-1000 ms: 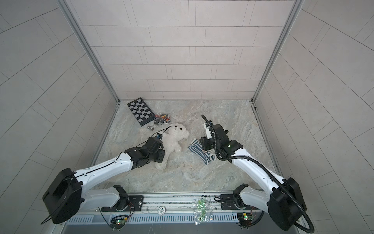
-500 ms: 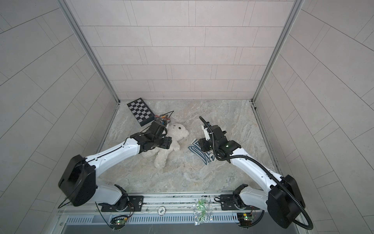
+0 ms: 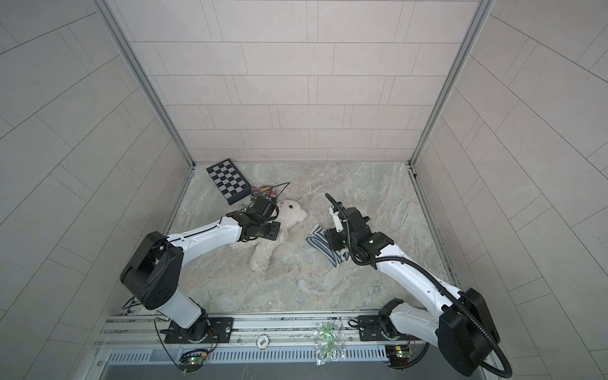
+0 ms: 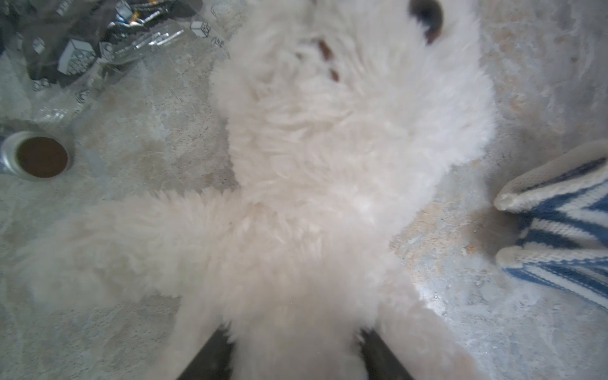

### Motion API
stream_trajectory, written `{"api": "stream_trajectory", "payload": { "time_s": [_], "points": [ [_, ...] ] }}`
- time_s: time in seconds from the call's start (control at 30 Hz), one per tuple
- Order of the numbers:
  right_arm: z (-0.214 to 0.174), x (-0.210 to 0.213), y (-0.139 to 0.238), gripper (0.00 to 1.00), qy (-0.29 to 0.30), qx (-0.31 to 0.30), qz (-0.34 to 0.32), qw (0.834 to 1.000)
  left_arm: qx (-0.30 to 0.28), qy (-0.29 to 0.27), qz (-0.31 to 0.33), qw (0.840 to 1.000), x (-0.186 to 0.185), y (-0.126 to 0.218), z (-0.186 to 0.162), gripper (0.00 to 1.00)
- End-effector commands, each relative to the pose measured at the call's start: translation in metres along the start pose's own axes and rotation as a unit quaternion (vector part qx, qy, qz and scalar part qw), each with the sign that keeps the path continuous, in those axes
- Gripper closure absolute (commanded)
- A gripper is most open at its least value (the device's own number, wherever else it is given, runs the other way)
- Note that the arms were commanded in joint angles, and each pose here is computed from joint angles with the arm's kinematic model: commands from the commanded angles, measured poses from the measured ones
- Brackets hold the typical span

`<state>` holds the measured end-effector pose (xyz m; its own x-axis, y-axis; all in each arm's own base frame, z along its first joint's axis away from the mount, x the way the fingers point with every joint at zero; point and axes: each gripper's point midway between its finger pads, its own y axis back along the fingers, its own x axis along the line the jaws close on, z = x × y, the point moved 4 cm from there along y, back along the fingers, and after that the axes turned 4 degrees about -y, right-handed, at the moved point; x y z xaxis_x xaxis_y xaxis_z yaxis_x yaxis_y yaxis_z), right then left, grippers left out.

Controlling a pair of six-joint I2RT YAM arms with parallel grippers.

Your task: Dress the teddy bear

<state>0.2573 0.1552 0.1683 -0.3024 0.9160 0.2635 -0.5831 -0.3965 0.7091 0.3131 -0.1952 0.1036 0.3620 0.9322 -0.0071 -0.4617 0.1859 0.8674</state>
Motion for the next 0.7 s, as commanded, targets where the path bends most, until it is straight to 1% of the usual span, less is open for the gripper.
{"api": "stream_trajectory", "payload": {
  "time_s": [0.0, 0.1, 0.13, 0.2, 0.27, 0.3, 0.37, 0.47, 0.67],
  "points": [
    [-0.007, 0.004, -0.004, 0.48, 0.018, 0.015, -0.002, 1.0, -0.013, 0.005, 0.006, 1.0, 0.005, 0.006, -0.003, 0.64],
    [-0.015, 0.008, -0.008, 0.48, 0.029, 0.031, -0.005, 0.999, -0.033, 0.011, 0.01, 0.999, 0.008, 0.018, -0.002, 0.77],
    [-0.017, 0.009, -0.01, 0.48, 0.033, 0.036, -0.006, 0.999, -0.04, 0.013, 0.012, 0.999, 0.009, 0.022, -0.003, 0.8],
    [-0.022, 0.011, -0.016, 0.48, 0.036, 0.048, -0.011, 0.998, -0.062, 0.018, 0.016, 0.998, 0.014, 0.038, -0.002, 0.87],
    [-0.026, 0.013, -0.021, 0.48, 0.036, 0.057, -0.012, 0.998, -0.081, 0.019, 0.013, 0.996, 0.015, 0.053, -0.003, 0.95],
    [-0.028, 0.014, -0.024, 0.48, 0.036, 0.062, -0.014, 0.997, -0.094, 0.021, 0.01, 0.995, 0.017, 0.062, -0.004, 0.98],
    [-0.03, 0.013, -0.028, 0.48, 0.032, 0.07, -0.02, 0.997, -0.12, 0.02, 0.0, 0.993, 0.017, 0.078, -0.007, 0.98],
    [-0.036, 0.011, -0.037, 0.48, 0.034, 0.08, -0.022, 0.996, -0.145, 0.014, -0.008, 0.989, 0.017, 0.099, -0.017, 0.97],
    [-0.045, 0.007, -0.053, 0.49, 0.047, 0.126, -0.038, 0.99, -0.167, -0.025, -0.017, 0.985, 0.004, 0.125, -0.034, 1.0]
  ]
}}
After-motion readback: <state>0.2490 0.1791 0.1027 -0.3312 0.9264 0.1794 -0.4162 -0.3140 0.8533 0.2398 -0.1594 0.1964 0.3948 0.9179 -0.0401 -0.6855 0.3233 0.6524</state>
